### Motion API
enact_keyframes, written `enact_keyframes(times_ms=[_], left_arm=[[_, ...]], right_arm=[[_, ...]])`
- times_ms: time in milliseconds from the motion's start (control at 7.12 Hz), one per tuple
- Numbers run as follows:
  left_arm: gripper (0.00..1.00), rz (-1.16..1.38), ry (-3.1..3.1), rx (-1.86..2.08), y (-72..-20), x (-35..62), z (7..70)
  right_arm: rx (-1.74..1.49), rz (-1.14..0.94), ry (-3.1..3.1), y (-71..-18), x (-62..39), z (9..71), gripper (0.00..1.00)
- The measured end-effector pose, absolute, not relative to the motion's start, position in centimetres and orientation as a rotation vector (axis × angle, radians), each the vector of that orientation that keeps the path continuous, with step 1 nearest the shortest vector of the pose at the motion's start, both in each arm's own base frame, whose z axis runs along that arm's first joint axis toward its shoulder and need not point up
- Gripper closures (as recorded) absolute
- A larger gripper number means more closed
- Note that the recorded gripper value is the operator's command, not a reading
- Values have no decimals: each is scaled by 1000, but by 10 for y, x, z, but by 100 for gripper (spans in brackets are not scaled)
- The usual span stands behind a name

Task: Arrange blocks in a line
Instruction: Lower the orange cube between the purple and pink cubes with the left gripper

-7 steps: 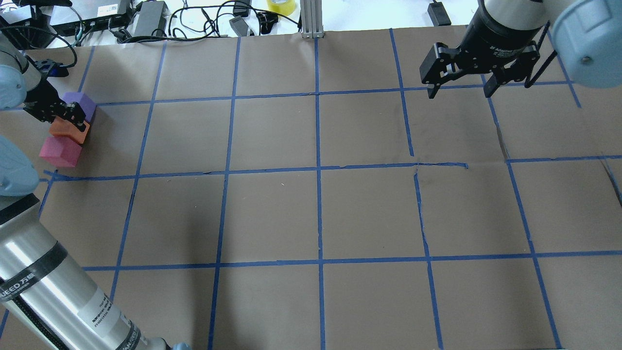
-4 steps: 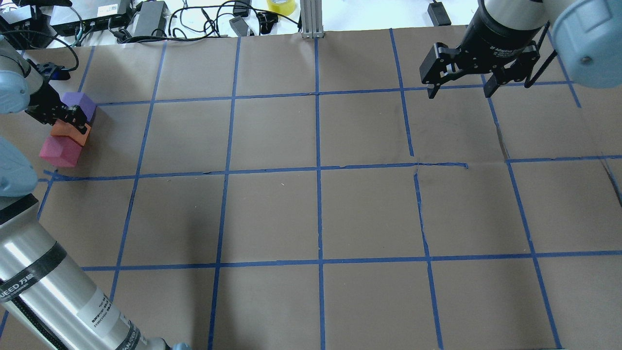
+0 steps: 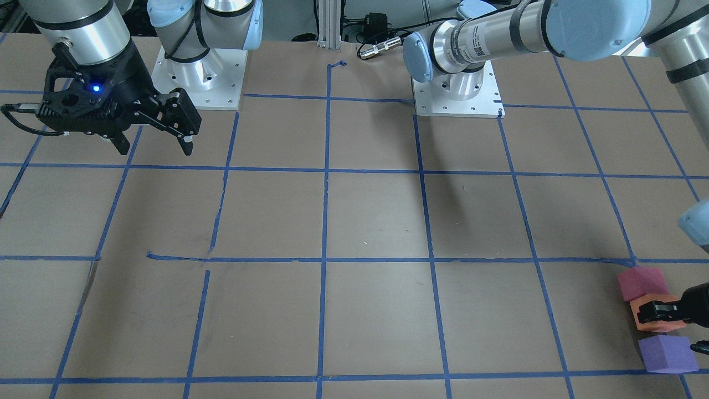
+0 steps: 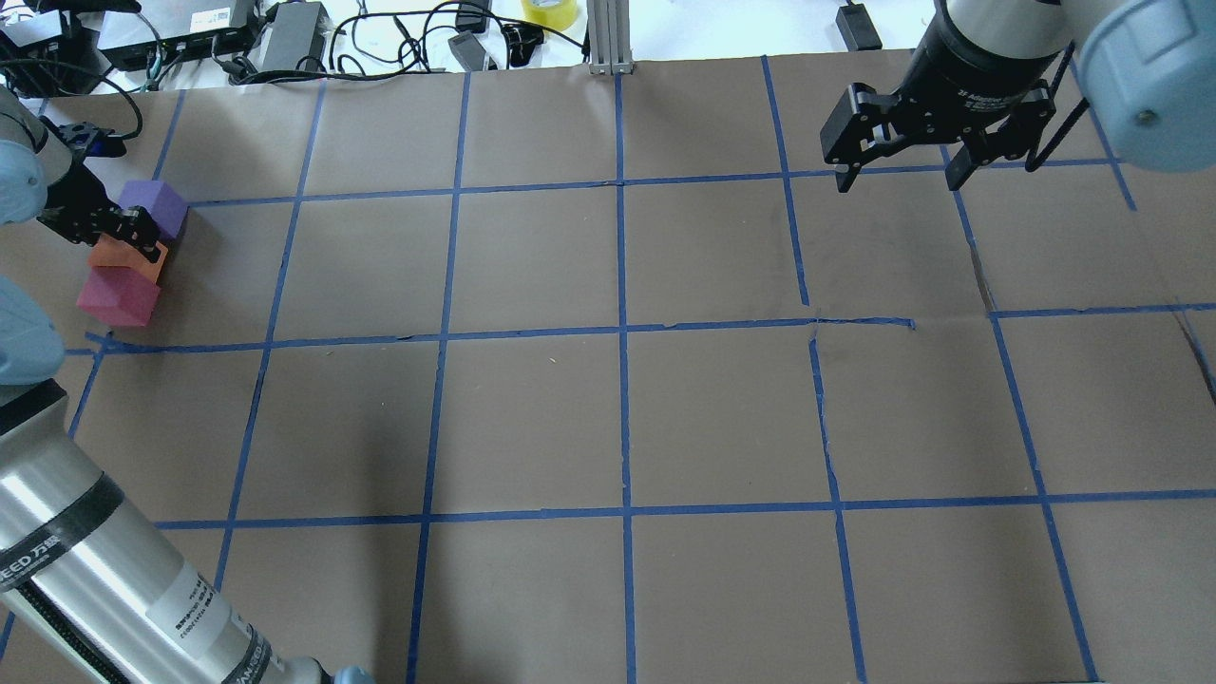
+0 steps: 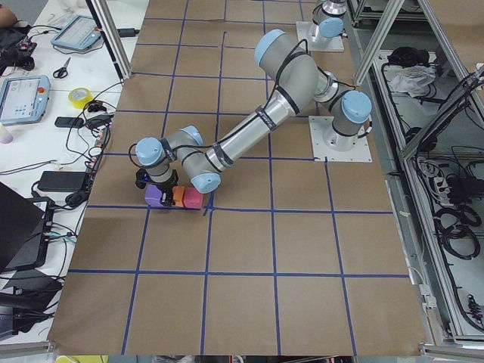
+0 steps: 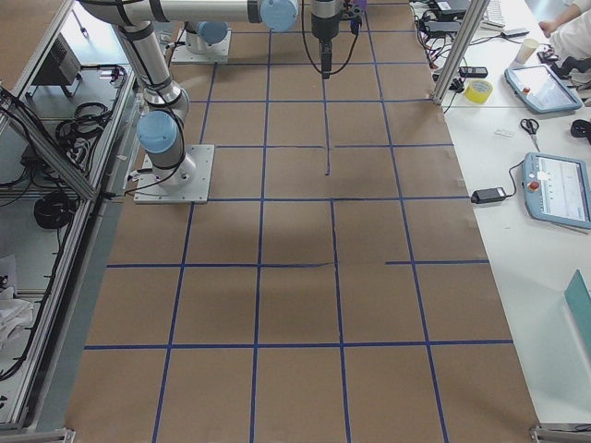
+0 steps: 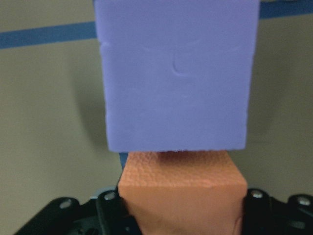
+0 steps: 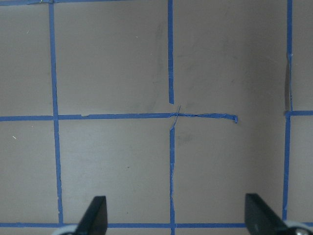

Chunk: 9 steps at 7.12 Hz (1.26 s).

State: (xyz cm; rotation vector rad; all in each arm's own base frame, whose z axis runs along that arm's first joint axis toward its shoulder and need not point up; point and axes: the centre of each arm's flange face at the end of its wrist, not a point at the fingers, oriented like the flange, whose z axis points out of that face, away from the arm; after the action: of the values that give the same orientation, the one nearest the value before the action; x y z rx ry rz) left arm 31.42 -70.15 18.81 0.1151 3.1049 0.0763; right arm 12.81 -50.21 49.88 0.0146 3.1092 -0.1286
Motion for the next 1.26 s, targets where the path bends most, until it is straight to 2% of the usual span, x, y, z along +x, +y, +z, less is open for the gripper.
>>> enact_keyframes(times_ms=[1265], left_arm=[[100,58,3143,41,-692,307,180]], right_arm=[[15,-128,3109,-502,128,499,0]])
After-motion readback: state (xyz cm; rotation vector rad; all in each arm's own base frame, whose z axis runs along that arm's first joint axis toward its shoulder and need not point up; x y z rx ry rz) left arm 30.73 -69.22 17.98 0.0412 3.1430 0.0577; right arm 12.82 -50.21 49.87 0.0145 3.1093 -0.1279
